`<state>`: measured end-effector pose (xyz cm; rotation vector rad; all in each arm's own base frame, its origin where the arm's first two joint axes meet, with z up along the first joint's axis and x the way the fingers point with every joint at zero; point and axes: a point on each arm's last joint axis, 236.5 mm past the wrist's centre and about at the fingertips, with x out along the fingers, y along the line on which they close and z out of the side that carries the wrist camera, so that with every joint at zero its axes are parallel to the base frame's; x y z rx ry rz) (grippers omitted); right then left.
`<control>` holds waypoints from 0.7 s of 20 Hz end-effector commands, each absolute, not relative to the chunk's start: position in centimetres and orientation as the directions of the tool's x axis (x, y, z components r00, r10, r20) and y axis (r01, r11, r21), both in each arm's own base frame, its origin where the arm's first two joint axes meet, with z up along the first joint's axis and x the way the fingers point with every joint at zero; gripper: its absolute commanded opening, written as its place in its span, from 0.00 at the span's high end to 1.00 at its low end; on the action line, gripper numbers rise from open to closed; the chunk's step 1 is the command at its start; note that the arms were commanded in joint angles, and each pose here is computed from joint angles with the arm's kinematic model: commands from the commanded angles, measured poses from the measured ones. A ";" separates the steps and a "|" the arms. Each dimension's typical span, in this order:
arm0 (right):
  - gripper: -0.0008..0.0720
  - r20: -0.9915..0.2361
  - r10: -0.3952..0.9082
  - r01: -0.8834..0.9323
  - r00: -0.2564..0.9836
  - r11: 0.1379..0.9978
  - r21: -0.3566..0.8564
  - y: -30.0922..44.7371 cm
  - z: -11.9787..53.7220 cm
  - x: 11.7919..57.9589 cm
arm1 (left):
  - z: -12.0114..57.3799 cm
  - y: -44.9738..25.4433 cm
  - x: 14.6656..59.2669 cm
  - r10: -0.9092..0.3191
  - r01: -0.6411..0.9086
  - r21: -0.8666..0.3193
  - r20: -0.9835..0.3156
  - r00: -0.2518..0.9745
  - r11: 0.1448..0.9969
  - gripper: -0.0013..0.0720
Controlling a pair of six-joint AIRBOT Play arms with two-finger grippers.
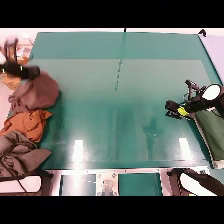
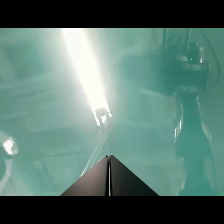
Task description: Fold the shirts.
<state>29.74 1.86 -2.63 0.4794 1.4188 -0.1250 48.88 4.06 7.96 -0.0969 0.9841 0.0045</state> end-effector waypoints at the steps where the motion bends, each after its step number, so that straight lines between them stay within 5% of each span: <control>1: 0.96 -0.965 0.204 0.337 0.167 0.907 0.250 2.0 -1.3 30.1 | 19.6 -7.0 47.8 -0.238 0.214 -0.124 -0.704 0.668 0.969 0.96; 5: 0.96 -0.955 0.201 0.317 0.219 0.911 0.264 1.9 1.2 31.7 | 21.8 -21.3 42.8 -0.497 0.489 -0.219 -0.663 0.560 0.844 0.96; 12: 0.96 -0.949 0.200 0.306 0.243 0.913 0.270 1.8 2.7 32.3 | 9.5 -39.7 32.8 -0.651 0.649 -0.424 -0.744 0.149 0.632 0.91; 14: 0.92 -0.949 0.199 0.306 0.244 0.913 0.270 1.8 2.7 32.3 | 7.4 -41.7 31.0 -0.653 0.646 -0.463 -0.754 0.074 0.607 0.01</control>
